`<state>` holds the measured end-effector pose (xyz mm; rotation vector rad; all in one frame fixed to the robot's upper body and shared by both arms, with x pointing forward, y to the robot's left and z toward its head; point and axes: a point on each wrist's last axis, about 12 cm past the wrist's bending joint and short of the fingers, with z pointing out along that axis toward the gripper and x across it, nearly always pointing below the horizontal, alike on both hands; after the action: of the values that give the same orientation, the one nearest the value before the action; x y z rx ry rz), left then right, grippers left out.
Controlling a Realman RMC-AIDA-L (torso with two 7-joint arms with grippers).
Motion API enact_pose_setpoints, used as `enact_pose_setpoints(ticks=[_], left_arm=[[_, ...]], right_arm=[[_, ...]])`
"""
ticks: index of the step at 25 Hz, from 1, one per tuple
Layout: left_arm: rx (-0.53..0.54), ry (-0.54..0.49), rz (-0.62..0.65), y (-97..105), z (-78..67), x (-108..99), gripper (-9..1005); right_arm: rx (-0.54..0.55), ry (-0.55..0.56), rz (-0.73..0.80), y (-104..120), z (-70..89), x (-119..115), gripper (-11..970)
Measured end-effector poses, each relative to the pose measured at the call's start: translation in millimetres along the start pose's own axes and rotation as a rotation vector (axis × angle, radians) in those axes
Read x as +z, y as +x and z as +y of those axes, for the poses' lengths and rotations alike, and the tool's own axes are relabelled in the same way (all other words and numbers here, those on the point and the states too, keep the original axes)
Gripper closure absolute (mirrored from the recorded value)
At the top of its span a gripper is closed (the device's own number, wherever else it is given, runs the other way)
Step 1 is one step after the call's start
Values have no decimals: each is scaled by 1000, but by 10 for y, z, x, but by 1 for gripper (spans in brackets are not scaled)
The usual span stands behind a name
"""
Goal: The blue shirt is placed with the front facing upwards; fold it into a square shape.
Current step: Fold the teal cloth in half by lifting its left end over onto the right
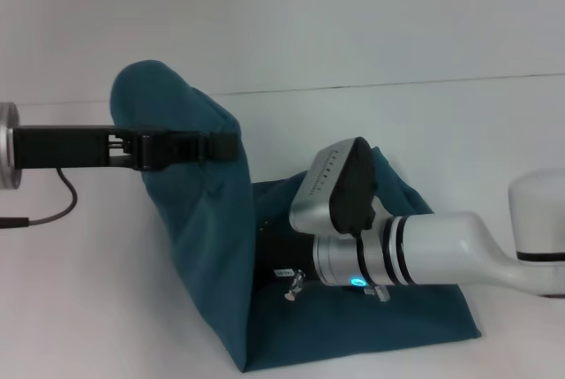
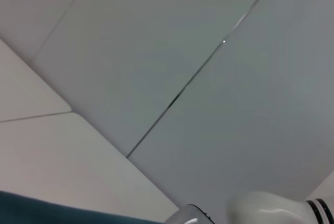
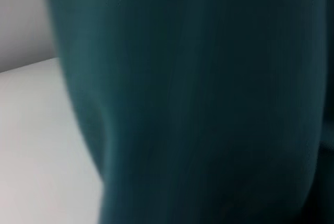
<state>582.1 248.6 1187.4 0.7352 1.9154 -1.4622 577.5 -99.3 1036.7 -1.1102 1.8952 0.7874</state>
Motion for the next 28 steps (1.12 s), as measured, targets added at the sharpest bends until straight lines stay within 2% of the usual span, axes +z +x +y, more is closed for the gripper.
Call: enact_pose_setpoints(ticks=[10, 22, 28], left_arm=[[9, 26, 14, -9, -22, 63, 966], [16, 36, 25, -15, -32, 129, 966], [21, 44, 36, -22, -42, 167, 966]], right_arm=[[41, 83, -56, 144, -98, -131, 955], [25, 55, -90, -46, -58, -30, 954], [50, 92, -119, -58, -144, -87, 953]])
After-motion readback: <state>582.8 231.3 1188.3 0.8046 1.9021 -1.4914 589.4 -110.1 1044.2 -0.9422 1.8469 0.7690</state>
